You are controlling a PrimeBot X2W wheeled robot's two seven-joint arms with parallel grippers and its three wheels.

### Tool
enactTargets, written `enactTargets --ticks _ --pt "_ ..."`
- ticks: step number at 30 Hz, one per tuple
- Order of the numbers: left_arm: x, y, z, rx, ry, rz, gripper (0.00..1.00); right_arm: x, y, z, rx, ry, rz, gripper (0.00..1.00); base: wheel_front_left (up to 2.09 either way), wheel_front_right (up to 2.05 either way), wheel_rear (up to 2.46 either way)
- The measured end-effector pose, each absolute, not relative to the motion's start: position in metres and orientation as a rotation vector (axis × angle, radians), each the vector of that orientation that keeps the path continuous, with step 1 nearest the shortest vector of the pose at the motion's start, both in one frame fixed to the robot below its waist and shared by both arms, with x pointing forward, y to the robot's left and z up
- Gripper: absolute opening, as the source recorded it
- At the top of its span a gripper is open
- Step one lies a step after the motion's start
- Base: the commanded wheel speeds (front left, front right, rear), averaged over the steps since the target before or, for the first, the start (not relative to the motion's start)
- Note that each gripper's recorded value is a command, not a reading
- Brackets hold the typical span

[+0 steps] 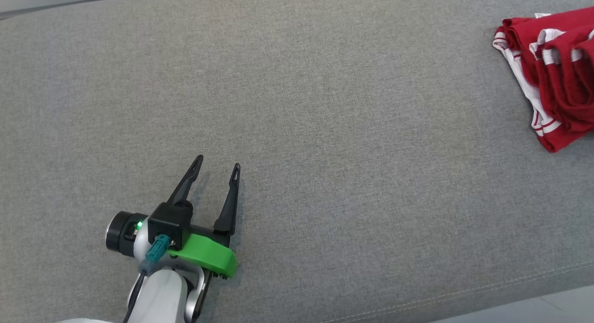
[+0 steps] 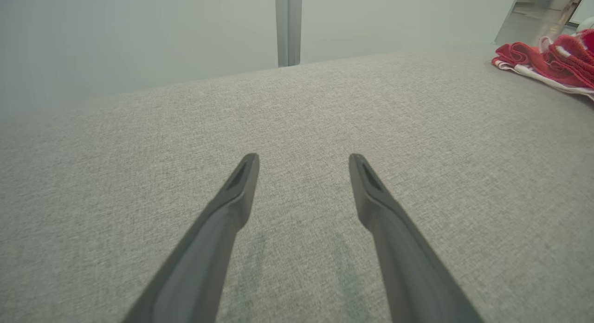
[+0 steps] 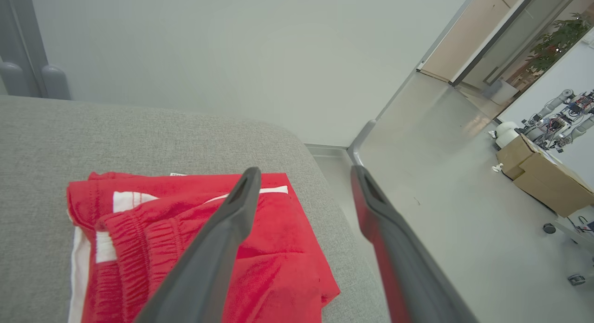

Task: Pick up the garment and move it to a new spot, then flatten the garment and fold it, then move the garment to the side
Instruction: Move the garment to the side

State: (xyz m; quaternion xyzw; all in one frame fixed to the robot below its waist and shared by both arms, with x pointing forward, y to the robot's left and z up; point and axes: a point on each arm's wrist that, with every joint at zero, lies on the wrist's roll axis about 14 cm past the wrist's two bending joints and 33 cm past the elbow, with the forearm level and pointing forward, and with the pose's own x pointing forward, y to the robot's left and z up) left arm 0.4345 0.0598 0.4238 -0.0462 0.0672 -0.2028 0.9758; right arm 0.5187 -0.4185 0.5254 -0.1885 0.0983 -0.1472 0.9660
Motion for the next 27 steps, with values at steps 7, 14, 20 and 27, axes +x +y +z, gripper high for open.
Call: enactTargets --ticks 7,14,20,27 --pt "0.436 0.068 0.434 -0.086 0.11 -0.38 1.0 0.531 -0.346 0.543 -0.299 0.016 -0.197 1.0 0.0 0.0 0.0" --pt "0.432 0.083 0.445 -0.08 0.087 -0.314 1.0 0.514 -0.283 0.543 -0.215 -0.059 -0.083 1.0 0.0 0.0 0.0" --pt "0.421 0.103 0.452 -0.086 0.079 -0.24 1.0 0.482 -0.251 0.524 -0.117 -0.042 -0.032 1.0 0.0 0.0 0.0" --pt "0.399 0.131 0.458 -0.082 0.07 -0.144 1.0 0.44 -0.225 0.505 -0.023 -0.016 -0.003 1.0 0.0 0.0 0.0"
